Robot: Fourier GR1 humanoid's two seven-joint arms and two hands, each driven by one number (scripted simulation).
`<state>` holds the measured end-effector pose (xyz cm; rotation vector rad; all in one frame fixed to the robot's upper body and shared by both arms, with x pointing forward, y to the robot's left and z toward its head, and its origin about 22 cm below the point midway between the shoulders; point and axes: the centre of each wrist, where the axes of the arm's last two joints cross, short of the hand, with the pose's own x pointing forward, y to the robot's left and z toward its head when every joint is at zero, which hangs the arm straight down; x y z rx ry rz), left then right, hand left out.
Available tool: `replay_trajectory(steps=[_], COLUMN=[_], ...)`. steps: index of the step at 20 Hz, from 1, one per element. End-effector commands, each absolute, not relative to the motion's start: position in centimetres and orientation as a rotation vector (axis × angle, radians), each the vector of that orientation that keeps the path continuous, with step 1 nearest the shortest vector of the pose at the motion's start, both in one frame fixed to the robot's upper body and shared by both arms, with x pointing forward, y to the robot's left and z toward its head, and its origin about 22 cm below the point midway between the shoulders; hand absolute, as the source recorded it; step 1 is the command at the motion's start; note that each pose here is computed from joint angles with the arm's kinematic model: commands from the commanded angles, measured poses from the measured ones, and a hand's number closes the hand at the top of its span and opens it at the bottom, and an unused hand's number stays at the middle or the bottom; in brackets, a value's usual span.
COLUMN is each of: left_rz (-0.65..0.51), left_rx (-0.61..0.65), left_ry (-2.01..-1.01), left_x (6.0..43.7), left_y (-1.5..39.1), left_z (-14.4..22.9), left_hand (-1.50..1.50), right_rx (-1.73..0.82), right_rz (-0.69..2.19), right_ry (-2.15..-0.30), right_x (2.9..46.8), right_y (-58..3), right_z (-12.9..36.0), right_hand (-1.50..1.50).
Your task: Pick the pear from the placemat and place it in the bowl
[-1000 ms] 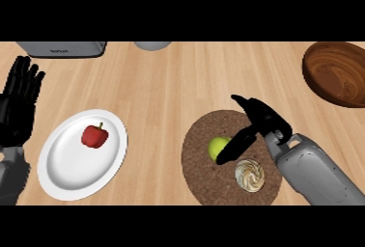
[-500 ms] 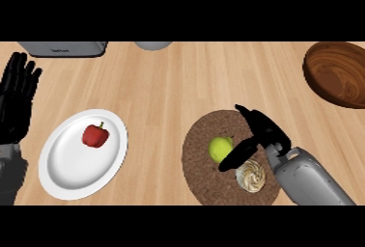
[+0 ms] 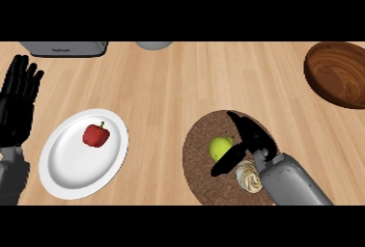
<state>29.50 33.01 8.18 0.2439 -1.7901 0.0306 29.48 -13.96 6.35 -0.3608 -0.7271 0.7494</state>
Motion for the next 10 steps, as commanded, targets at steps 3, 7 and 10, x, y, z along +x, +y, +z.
replay_trajectory(steps=[3, 7, 10], left_rz=[0.026, 0.016, 0.026], left_rx=[0.248, 0.239, 0.254], left_ry=[-1.791, -1.800, -1.795], left_x=[29.3, 29.2, 28.5], left_y=[31.6, 31.8, 32.1], left_z=[7.3, 6.7, 7.4], left_hand=[0.00, 0.00, 0.00], right_rx=[-0.386, -0.374, -0.382], right_rz=[0.740, 0.745, 0.737], right_ry=[-0.629, -0.607, -0.563], right_x=[30.4, 30.8, 29.6], right_y=[-12.4, -13.0, -13.3], right_z=[4.9, 2.2, 3.2], right_hand=[-1.50, -1.50, -1.50])
